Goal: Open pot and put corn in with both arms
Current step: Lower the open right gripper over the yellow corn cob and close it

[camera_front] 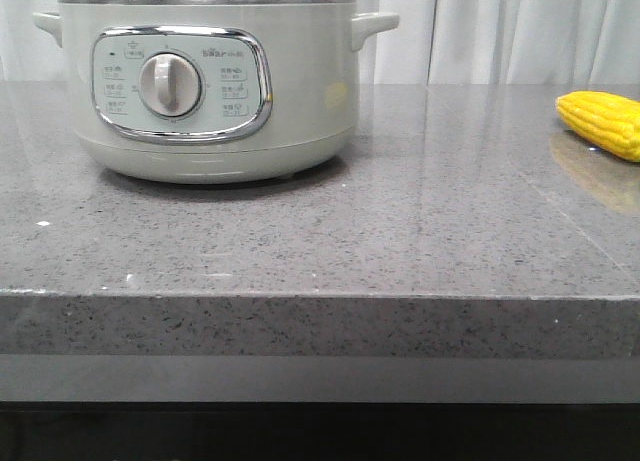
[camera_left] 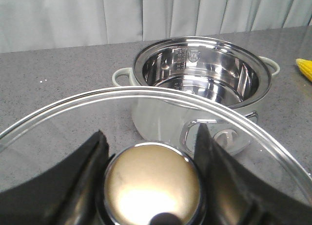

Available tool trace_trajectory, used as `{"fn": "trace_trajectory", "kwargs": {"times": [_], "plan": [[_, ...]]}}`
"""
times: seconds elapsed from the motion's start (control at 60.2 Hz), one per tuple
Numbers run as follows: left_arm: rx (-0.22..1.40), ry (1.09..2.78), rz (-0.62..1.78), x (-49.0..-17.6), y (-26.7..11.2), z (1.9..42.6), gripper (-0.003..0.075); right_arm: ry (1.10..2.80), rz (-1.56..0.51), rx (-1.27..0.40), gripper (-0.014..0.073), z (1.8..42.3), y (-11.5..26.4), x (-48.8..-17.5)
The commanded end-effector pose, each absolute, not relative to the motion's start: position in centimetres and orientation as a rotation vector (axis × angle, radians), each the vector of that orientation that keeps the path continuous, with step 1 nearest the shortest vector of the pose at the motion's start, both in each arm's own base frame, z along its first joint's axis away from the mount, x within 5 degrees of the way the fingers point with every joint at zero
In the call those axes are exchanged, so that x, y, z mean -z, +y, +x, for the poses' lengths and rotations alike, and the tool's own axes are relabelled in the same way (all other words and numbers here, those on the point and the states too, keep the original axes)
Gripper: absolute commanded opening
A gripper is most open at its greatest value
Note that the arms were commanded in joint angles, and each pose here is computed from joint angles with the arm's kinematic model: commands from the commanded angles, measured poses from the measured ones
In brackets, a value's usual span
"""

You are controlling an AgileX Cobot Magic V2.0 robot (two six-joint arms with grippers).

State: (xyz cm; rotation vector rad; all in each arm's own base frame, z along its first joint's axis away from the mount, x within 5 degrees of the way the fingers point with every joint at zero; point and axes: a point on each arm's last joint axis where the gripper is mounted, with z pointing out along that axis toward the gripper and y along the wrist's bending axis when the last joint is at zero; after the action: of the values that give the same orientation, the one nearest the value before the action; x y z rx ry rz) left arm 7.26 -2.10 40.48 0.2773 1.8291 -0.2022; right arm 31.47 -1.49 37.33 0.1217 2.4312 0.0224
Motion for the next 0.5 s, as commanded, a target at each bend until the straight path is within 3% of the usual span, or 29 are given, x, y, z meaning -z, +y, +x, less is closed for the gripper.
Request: {"fn": "trace_trajectory", "kwargs": {"times": [0.0, 0.481], "plan": [[0.236, 1.651, 0.253, -42.9, -2.1, 7.1, 0.0239, 2.368, 0.105, -0.011, 0.0642, 33.0, -1.8, -38.9], [0.236, 1.651, 0.253, -42.9, -2.1, 7.1, 0.0239, 2.498, 0.113, -0.062, 0.0642, 40.3, -1.6, -33.6]]}}
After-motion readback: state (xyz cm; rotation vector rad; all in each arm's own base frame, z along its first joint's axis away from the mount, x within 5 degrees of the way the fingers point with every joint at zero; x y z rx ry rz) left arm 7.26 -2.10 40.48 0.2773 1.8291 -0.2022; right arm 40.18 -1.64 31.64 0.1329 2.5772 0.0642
